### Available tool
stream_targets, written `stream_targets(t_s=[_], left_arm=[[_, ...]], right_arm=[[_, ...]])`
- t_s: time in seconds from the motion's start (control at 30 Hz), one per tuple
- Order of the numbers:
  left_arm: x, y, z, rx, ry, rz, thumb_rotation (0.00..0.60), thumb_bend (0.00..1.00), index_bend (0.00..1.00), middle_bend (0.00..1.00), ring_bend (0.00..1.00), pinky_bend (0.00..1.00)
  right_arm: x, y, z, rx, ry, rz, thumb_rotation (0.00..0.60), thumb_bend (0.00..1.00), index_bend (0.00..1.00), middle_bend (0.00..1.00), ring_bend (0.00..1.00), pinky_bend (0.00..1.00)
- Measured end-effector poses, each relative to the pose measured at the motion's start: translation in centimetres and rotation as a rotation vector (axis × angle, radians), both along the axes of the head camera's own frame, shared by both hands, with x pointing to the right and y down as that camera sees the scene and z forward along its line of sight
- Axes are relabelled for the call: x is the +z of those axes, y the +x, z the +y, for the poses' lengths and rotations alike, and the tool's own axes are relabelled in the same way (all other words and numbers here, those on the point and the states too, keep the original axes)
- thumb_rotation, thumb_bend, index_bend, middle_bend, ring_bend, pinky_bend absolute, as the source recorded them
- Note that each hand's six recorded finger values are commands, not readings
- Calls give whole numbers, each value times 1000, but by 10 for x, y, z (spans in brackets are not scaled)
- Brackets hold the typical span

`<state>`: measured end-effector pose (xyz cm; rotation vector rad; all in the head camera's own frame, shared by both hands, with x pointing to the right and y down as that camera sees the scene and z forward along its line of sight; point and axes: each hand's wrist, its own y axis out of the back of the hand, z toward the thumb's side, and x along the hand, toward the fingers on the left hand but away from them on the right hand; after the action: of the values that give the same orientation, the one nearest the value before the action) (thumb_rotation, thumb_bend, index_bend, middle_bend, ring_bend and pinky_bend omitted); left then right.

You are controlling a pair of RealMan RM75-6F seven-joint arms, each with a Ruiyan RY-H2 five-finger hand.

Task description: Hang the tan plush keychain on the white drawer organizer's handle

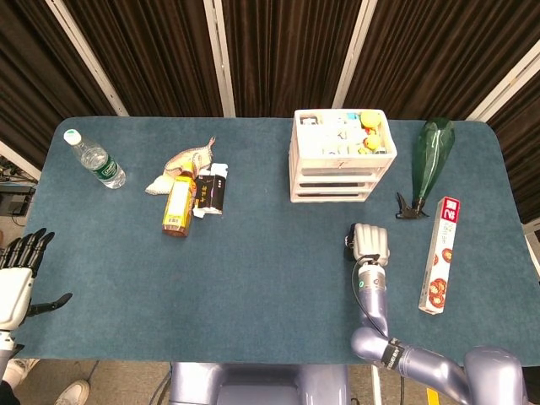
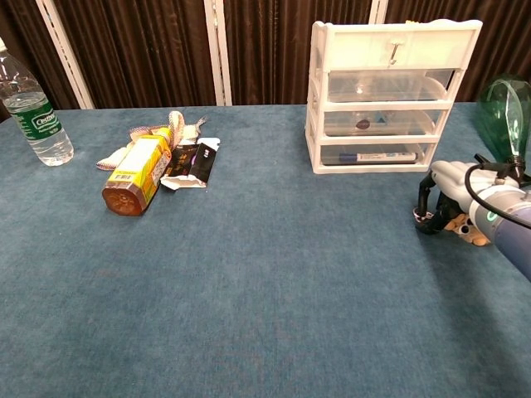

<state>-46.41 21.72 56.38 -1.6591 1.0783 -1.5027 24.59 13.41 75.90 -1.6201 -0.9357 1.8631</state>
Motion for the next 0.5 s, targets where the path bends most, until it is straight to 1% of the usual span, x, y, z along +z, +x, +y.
stream_targets(t_s=[0.2, 0.5], left_arm=[[0, -1, 0, -7, -2, 6, 600, 13, 0, 0, 0, 0], [0, -1, -1, -13, -3, 13, 600, 14, 0, 0, 0, 0]], right_arm=[[2, -1, 1, -1, -8, 0, 600, 327, 535, 1000, 1000, 1000], [4, -2, 3, -6, -10, 2, 600, 366, 560, 1000, 1000, 1000]])
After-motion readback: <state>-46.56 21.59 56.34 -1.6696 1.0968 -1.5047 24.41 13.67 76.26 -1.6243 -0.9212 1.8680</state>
